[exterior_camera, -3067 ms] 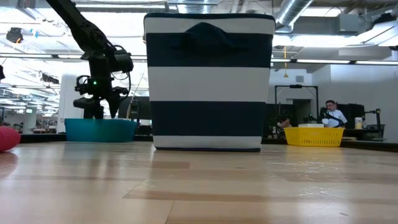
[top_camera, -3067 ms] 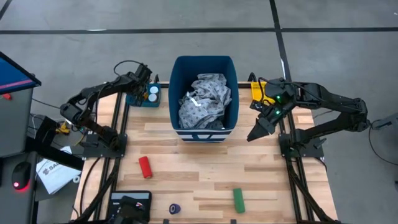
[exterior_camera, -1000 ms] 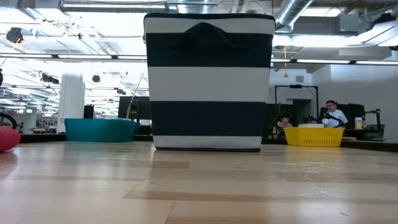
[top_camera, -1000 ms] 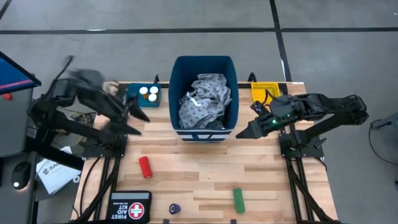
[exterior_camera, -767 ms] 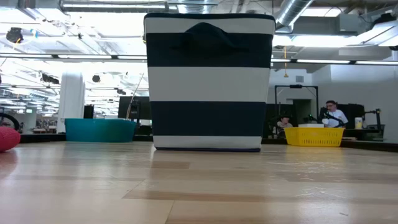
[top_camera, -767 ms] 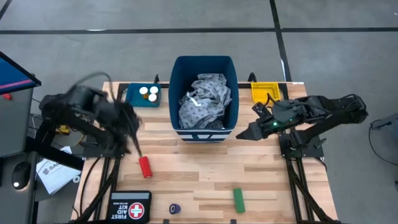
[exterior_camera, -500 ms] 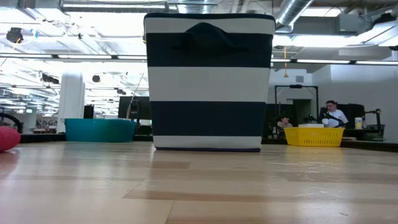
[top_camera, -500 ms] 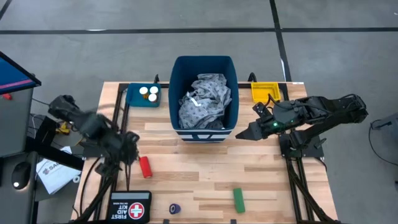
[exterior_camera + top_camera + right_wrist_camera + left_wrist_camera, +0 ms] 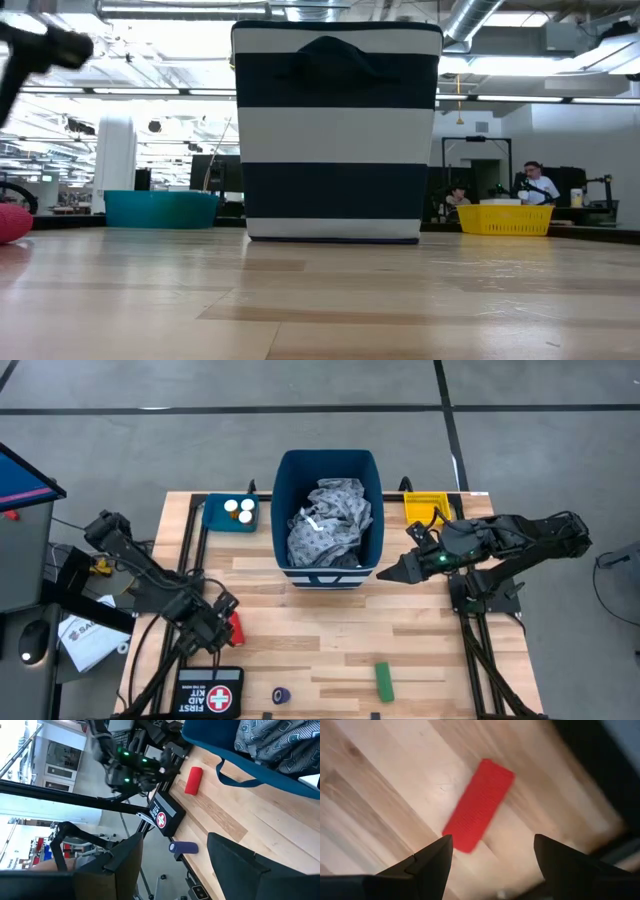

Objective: Pick & place medical supplies in basket/bin
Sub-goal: Put the red bandage into the yellow bin

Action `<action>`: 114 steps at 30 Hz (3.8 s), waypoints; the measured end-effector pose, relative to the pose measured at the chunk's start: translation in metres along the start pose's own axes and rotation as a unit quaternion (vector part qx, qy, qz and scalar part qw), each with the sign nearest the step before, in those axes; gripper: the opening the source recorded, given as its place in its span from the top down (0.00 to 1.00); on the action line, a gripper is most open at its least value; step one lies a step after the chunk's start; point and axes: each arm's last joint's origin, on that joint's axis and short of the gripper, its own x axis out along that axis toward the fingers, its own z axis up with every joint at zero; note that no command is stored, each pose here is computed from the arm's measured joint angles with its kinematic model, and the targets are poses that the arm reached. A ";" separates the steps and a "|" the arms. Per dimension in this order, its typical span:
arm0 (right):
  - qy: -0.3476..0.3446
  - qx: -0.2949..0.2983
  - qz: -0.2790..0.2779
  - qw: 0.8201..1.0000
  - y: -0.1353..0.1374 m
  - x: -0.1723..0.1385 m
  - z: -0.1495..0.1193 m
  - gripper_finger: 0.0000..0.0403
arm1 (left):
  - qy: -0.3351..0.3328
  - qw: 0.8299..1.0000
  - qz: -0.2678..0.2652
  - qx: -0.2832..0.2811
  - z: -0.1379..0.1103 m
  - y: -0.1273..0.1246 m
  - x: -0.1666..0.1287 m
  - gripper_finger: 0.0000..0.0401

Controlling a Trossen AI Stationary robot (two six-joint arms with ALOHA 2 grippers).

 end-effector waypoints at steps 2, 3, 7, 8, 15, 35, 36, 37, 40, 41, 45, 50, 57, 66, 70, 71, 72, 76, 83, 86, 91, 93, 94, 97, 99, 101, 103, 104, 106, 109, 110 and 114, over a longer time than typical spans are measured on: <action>-0.004 0.002 0.001 1.000 0.000 0.000 0.002 0.46 | -0.006 1.000 0.008 0.003 -0.002 0.001 0.013 0.33; -0.004 0.002 0.002 1.000 0.000 0.000 0.002 0.46 | -0.008 1.000 0.010 0.000 -0.004 0.001 0.019 0.33; -0.009 0.000 0.022 1.000 0.004 0.000 0.002 0.46 | 0.002 1.000 0.022 -0.010 -0.007 0.004 0.032 0.33; -0.010 -0.003 0.027 1.000 0.005 0.000 0.002 0.46 | -0.002 1.000 0.025 -0.015 -0.005 0.006 0.032 0.33; -0.017 -0.016 0.048 0.999 0.010 -0.001 0.002 0.46 | 0.042 0.999 -0.029 0.001 0.000 0.006 0.048 0.33; -0.009 -0.034 0.056 0.998 0.016 -0.004 -0.016 0.46 | 0.050 0.997 0.050 -0.022 0.028 0.024 0.089 0.51; -0.009 -0.034 0.056 0.998 0.016 -0.004 -0.016 0.46 | 0.050 0.997 0.059 -0.031 0.027 0.028 0.089 0.55; -0.009 -0.034 0.056 0.998 0.016 -0.004 -0.016 0.46 | 0.050 0.996 0.066 -0.039 0.026 0.033 0.087 0.60; -0.007 -0.034 0.057 0.998 0.016 -0.004 -0.017 0.46 | 0.032 0.994 0.081 -0.071 0.030 0.048 0.079 0.74; -0.007 -0.035 0.057 0.998 0.016 -0.004 -0.017 0.46 | 0.023 0.993 0.084 -0.083 0.032 0.054 0.073 0.79; -0.014 -0.050 0.061 0.997 0.018 -0.004 -0.017 0.46 | -0.042 0.985 0.102 -0.129 0.045 0.080 0.042 0.87; -0.038 -0.089 0.088 0.991 0.025 -0.007 -0.021 0.46 | -0.168 0.963 0.131 -0.166 0.073 0.103 -0.010 0.81; -0.073 -0.169 0.157 0.970 0.043 -0.016 -0.034 0.46 | -0.318 0.914 0.148 -0.205 0.112 0.120 -0.079 0.81; -0.060 -0.277 0.192 0.940 0.053 -0.012 -0.052 0.46 | -0.343 0.895 0.177 -0.222 0.160 0.145 -0.098 0.82; -0.025 -0.321 0.179 0.930 0.050 -0.008 -0.062 0.46 | -0.336 0.889 0.170 -0.261 0.172 0.160 -0.094 0.82; -0.015 -0.331 0.167 0.929 0.047 -0.006 -0.064 0.46 | -0.334 0.887 0.169 -0.270 0.173 0.164 -0.095 0.82; -0.001 -0.344 0.147 0.927 0.044 -0.002 -0.067 0.46 | -0.329 0.886 0.168 -0.280 0.174 0.168 -0.095 0.82; 0.040 -0.390 0.079 0.917 0.042 0.010 -0.073 0.46 | -0.346 0.870 0.159 -0.315 0.175 0.181 -0.102 0.82; 0.082 -0.484 -0.013 0.871 0.059 0.031 -0.067 0.46 | -0.364 0.855 0.127 -0.347 0.174 0.186 -0.106 0.83; 0.086 -0.499 -0.032 0.862 0.066 0.037 -0.061 0.46 | -0.380 0.850 0.113 -0.348 0.178 0.183 -0.108 0.82; 0.095 -0.526 -0.054 0.844 0.068 0.055 -0.060 0.46 | -0.416 0.835 0.077 -0.352 0.183 0.183 -0.113 0.83; 0.102 -0.540 -0.056 0.834 0.067 0.058 -0.062 0.46 | -0.420 0.837 0.034 -0.348 0.184 0.181 -0.112 0.83; 0.104 -0.546 -0.055 0.830 0.068 0.060 -0.063 0.46 | -0.422 0.840 0.014 -0.341 0.184 0.181 -0.112 0.82; 0.108 -0.566 -0.045 0.816 0.071 0.058 -0.066 0.45 | -0.427 0.846 -0.050 -0.316 0.185 0.179 -0.113 0.82; 0.095 -0.579 -0.033 0.809 0.077 0.054 -0.065 0.45 | -0.433 0.847 -0.100 -0.292 0.186 0.177 -0.114 0.83; 0.081 -0.592 -0.020 0.802 0.082 0.051 -0.065 0.44 | -0.442 0.841 -0.152 -0.272 0.187 0.176 -0.116 0.83; 0.073 -0.605 -0.013 0.793 0.085 0.049 -0.068 0.42 | -0.453 0.832 -0.189 -0.258 0.189 0.175 -0.119 0.82; 0.071 -0.610 -0.007 0.789 0.086 0.048 -0.069 0.41 | -0.457 0.830 -0.194 -0.255 0.189 0.175 -0.120 0.82; 0.067 -0.615 0.004 0.785 0.088 0.047 -0.072 0.39 | -0.462 0.827 -0.196 -0.252 0.189 0.177 -0.121 0.82; 0.068 -0.617 0.011 0.784 0.090 0.046 -0.076 0.37 | -0.471 0.817 -0.212 -0.256 0.187 0.183 -0.123 0.82; 0.067 -0.617 0.012 0.784 0.090 0.045 -0.076 0.36 | -0.474 0.814 -0.212 -0.260 0.186 0.186 -0.124 0.82; 0.066 -0.616 0.013 0.785 0.090 0.046 -0.075 0.34 | -0.483 0.807 -0.206 -0.270 0.183 0.195 -0.125 0.82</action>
